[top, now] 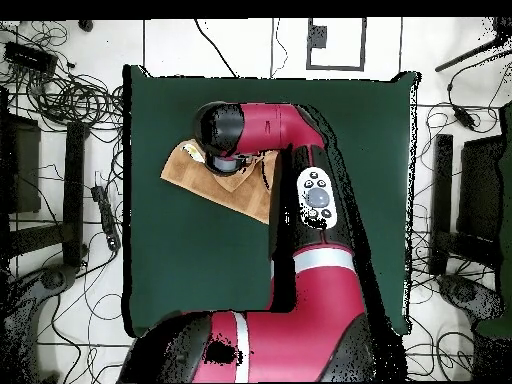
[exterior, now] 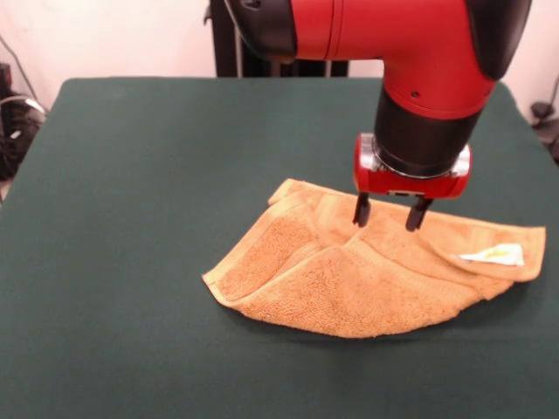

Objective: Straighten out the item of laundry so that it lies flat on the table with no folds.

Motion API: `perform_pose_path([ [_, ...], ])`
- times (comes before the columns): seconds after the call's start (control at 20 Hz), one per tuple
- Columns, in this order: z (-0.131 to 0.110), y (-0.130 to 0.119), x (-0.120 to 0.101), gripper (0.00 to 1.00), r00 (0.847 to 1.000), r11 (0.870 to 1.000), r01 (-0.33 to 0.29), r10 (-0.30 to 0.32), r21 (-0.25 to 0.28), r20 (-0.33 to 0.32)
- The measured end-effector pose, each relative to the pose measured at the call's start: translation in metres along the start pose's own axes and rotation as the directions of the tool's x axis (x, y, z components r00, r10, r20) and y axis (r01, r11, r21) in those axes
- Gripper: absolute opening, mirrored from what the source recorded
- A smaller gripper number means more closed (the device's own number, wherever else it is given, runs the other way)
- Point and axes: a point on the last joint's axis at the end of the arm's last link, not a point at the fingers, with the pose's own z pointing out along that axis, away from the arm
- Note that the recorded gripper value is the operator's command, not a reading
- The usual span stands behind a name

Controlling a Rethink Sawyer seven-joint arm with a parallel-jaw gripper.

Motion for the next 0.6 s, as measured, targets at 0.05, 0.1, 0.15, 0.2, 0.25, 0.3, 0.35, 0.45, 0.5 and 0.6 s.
perform_pose_path([
  [0.05, -0.0005, -0.0007, -0.0002, 1.00, 1.000, 1.000, 0.001, -0.001, 0.003, 0.002],
  [0.1, -0.0011, -0.0014, -0.0006, 1.00, 1.000, 1.000, 0.002, -0.002, 0.005, 0.006],
  [0.15, -0.0017, -0.0022, -0.0010, 1.00, 1.000, 1.000, 0.003, -0.003, 0.008, 0.010],
  [0.2, -0.0024, -0.0032, -0.0015, 1.00, 1.000, 1.000, 0.004, -0.004, 0.012, 0.015],
  [0.25, -0.0035, -0.0044, -0.0026, 1.00, 1.000, 1.000, 0.005, -0.006, 0.015, 0.025],
  [0.3, -0.0039, -0.0049, -0.0032, 1.00, 0.999, 1.000, 0.006, -0.006, 0.017, 0.031],
  [0.35, -0.0045, -0.0056, -0.0043, 1.00, 0.999, 1.000, 0.006, -0.007, 0.017, 0.047],
  [0.45, -0.0043, -0.0064, -0.0049, 1.00, 0.998, 1.000, 0.006, -0.007, 0.018, 0.060],
  [0.5, -0.0036, -0.0071, -0.0055, 1.00, 0.997, 1.000, 0.006, -0.007, 0.018, 0.071],
  [0.6, -0.0009, -0.0088, -0.0055, 1.00, 0.996, 1.000, 0.006, -0.007, 0.020, 0.084],
])
